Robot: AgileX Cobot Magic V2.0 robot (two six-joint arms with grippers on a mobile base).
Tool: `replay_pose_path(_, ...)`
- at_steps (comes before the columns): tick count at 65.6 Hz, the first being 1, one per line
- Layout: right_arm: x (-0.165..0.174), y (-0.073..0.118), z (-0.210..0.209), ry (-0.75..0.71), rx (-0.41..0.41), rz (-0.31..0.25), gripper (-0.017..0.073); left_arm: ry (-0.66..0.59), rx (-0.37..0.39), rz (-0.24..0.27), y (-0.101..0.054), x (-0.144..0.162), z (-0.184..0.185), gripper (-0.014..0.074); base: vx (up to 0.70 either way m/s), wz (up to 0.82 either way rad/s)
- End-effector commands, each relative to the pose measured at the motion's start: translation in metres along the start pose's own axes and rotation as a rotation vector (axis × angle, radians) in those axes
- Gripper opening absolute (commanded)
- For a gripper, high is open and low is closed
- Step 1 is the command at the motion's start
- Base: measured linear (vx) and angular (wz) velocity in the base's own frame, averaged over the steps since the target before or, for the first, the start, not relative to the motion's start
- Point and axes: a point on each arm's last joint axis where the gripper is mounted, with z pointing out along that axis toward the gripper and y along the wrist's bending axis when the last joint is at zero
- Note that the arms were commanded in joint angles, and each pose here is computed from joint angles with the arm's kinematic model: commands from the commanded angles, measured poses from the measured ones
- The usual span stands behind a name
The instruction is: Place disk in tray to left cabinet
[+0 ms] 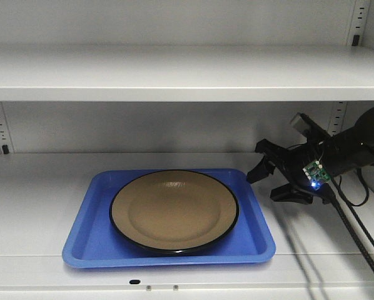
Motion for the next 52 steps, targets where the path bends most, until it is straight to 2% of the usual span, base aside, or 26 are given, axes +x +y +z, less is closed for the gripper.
replay_pose_path(1, -0.004, 0.032, -0.045, -0.122, -0.074, -0.065, 0.0477, -0.065, 0.002, -0.002, 0.0, -0.001, 0.001, -0.0006, 0.0, 0.0)
replay_pose_path(4, 0.0, 0.032, -0.05, -0.13, -0.073, -0.071, 0.0477, -0.065, 0.002, -0.002, 0.0, -0.001, 0.001, -0.0006, 0.0, 0.0)
replay_pose_path(12, 0.028, 0.011, -0.056, -0.175, -0.026, 0.002, 0.0461, -0.065, 0.002, -0.002, 0.0, -0.001, 0.001, -0.0006, 0.0, 0.0)
replay_pose_path(15, 0.041, 0.009, -0.065, -0.205, -0.016, 0.01, 0.0447, -0.065, 0.002, -0.002, 0.0, -0.001, 0.001, -0.0006, 0.0, 0.0)
replay_pose_path(27, 0.102, -0.001, -0.108, -0.264, 0.054, -0.048, 0.036, -0.065, 0.002, -0.002, 0.0, -0.001, 0.001, -0.0006, 0.0, 0.0)
replay_pose_path(34, 0.138, -0.011, -0.132, -0.347, 0.115, -0.12, 0.0265, -0.065, 0.002, -0.002, 0.0, -0.001, 0.001, -0.0006, 0.0, 0.0)
replay_pose_path(40, 0.17, -0.024, -0.149, -0.416, 0.197, -0.22, 0.015, -0.065, 0.002, -0.002, 0.0, -0.001, 0.001, -0.0006, 0.0, 0.0)
replay_pose_path(47, 0.212, -0.045, -0.165, -0.516, 0.298, -0.366, -0.001, -0.065, 0.002, -0.002, 0.0, -0.001, 0.001, -0.0006, 0.0, 0.0)
replay_pose_path(52, 0.239, -0.059, -0.169, -0.58, 0.338, -0.439, -0.0012, -0.065, 0.002, -0.002, 0.0, -0.001, 0.001, -0.0006, 0.0, 0.0)
